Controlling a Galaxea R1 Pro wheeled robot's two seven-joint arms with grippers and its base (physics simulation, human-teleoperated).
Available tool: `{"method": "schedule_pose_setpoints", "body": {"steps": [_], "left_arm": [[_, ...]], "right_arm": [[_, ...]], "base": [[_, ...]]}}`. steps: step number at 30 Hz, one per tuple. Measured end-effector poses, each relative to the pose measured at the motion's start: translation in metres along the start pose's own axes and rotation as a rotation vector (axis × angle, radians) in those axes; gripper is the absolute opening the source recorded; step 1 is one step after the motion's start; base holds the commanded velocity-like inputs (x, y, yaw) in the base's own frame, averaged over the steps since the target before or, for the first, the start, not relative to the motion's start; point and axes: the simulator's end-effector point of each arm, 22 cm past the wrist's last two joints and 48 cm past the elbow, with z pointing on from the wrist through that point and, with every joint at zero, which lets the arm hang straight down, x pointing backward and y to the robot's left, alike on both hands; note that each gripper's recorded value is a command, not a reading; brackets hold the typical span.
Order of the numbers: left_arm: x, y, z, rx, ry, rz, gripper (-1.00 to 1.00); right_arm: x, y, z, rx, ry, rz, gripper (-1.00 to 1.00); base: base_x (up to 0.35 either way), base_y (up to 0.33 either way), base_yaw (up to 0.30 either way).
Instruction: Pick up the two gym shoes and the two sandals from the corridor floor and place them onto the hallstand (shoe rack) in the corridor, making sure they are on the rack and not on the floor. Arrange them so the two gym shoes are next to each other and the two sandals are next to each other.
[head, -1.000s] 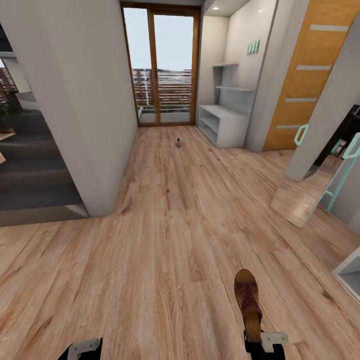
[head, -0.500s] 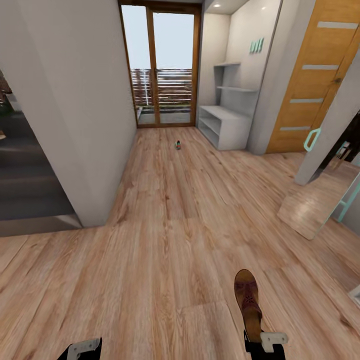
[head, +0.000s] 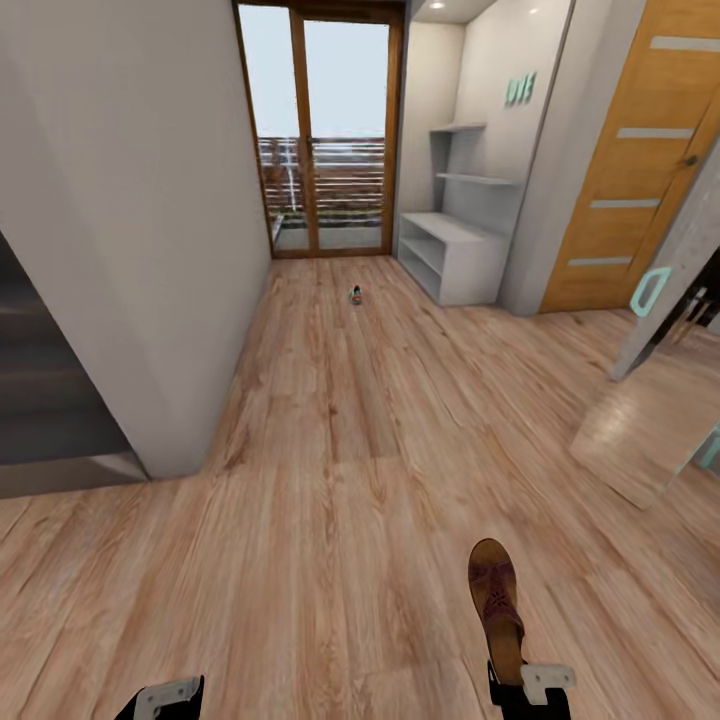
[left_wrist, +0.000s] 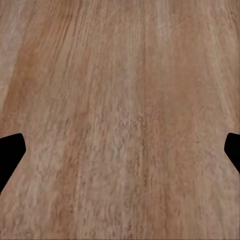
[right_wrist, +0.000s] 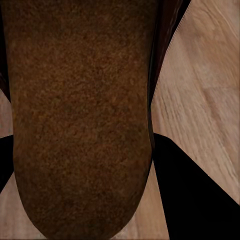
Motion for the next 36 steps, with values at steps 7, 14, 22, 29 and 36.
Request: {"method": "schedule_pose_setpoints", "body": {"steps": [7, 14, 22, 29, 36], "left_arm": [[0.0000, -0.0001, 0.0000, 0.000, 0.000, 0.001, 1.00], [-0.0001, 0.0000, 0.0001, 0.000, 0.000, 0.000, 1.00], [-0.0002, -0.0004, 0.0001, 0.001, 0.000, 0.001, 1.00], [-0.0002, -0.0006, 0.0001, 0.002, 0.000, 0.002, 1.00], [0.0000, -0.0007, 0.0000, 0.002, 0.000, 0.003, 1.00]], "right_arm": [[-0.0002, 0.0002, 0.0001, 0.000, -0.001, 0.000, -1.00], [-0.0003, 0.0001, 0.0001, 0.000, -0.001, 0.000, -1.00], [-0.0003, 0.0000, 0.0001, 0.000, -0.001, 0.000, -1.00], [-0.0001, 0.0000, 0.0000, 0.000, 0.000, 0.000, -1.00], [-0.0002, 0.0000, 0.0001, 0.000, -0.001, 0.000, -1.00]], "base": [[0.339, 0.000, 0.000], [0.339, 0.000, 0.000], [0.339, 0.000, 0.000], [0.339, 0.000, 0.000], [0.339, 0.000, 0.000]]}}
